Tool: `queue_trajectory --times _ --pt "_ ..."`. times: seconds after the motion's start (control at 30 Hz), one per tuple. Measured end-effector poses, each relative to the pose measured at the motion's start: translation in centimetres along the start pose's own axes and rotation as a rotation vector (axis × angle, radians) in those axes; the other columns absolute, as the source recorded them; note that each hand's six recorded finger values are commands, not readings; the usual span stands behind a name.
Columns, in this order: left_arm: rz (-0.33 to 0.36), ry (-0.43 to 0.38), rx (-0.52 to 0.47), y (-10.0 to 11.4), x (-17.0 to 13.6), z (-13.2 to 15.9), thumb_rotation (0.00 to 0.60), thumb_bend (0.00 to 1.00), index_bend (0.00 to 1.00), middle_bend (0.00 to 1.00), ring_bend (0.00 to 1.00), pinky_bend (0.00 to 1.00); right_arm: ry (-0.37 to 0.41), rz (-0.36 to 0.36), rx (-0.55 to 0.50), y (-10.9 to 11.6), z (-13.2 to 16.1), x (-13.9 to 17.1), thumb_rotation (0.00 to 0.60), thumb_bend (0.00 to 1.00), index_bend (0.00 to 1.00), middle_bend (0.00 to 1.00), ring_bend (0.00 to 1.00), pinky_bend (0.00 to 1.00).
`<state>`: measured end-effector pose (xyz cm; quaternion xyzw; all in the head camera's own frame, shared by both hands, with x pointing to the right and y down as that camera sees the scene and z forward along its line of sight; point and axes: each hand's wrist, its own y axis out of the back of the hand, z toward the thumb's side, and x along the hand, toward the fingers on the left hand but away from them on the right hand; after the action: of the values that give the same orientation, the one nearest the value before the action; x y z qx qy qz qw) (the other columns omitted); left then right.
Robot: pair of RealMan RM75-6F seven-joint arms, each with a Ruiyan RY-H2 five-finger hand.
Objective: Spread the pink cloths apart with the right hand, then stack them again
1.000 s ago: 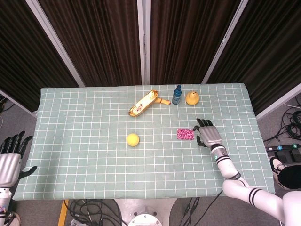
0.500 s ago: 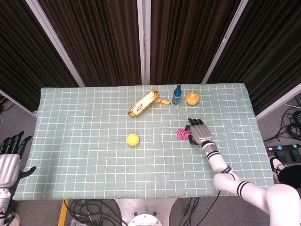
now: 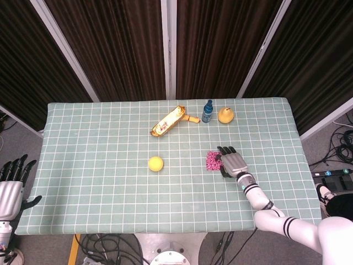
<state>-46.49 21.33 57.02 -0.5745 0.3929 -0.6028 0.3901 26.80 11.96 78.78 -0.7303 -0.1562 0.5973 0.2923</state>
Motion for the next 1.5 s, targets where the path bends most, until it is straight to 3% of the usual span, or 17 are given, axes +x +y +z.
queue_trajectory --times 0.37,0.53,0.77,1.07,1.5 --pt "0.001 0.002 -0.001 -0.1 -0.1 -0.1 0.600 0.04 0.17 0.14 0.10 0.10 0.076 0.033 0.055 -1.1 0.8 3.6 0.517 0.56 0.31 0.01 0.00 0.00" --pt "0.002 0.002 -0.002 -0.1 -0.2 -0.1 0.600 0.04 0.17 0.14 0.10 0.10 0.077 -0.004 0.058 -0.2 0.5 4.4 0.521 0.56 0.31 0.01 0.00 0.00" --pt "0.002 0.002 -0.002 -0.1 -0.2 -0.1 0.600 0.04 0.17 0.14 0.10 0.10 0.020 -0.050 0.044 1.3 -1.1 3.2 0.521 0.56 0.31 0.01 0.00 0.00" --pt "0.001 0.002 -0.001 -0.1 -0.2 -0.1 0.600 0.04 0.17 0.14 0.10 0.10 -0.051 -0.052 0.047 1.2 -2.4 0.6 0.515 0.56 0.31 0.01 0.00 0.00" --pt "0.003 0.011 -0.003 0.0 -0.3 -0.3 0.600 0.04 0.17 0.14 0.10 0.10 0.011 -0.029 0.056 -0.3 1.2 -1.2 0.515 0.55 0.31 0.01 0.00 0.00"
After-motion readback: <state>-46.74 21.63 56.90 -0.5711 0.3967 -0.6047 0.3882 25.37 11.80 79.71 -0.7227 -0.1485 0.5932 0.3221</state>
